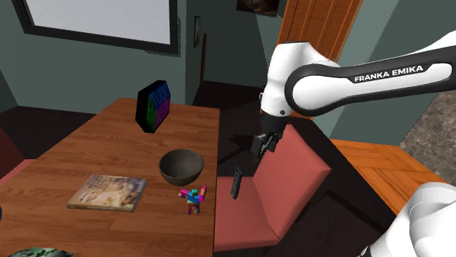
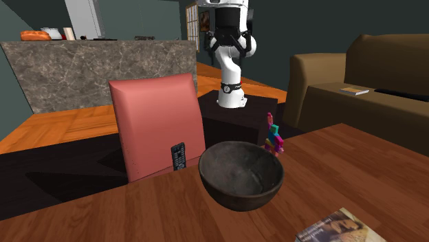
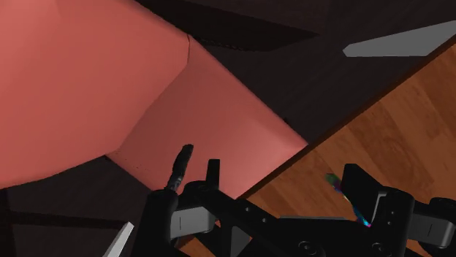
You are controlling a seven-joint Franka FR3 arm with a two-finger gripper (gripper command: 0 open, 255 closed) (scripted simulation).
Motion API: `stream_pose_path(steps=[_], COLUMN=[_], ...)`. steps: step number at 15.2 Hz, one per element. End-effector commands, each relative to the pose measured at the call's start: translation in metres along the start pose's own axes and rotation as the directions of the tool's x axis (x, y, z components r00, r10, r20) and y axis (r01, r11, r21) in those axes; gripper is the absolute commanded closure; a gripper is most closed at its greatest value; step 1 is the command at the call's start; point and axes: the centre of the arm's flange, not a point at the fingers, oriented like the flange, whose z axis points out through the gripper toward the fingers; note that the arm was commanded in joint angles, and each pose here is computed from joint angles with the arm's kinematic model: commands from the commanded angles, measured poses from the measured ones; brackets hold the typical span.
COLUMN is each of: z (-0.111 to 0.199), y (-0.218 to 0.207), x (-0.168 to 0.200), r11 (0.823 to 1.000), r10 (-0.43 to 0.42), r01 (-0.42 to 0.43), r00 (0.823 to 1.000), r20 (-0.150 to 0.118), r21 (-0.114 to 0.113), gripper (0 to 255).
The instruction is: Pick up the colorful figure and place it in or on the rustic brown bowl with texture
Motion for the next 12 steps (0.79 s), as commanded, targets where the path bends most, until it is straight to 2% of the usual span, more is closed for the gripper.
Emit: stream_pose_path(steps=[1,12], z=[0.014,0.083], y=[-0.015,-0.111], x=[0.017,0.094], r11=[1.000,0.985], r10=[-0.027,-0.171], r01=[0.027,0.171], r00=[1.000,0.985], r20=[-0.006,-0.035], r21=[0.002,0.007], gripper=[0,0])
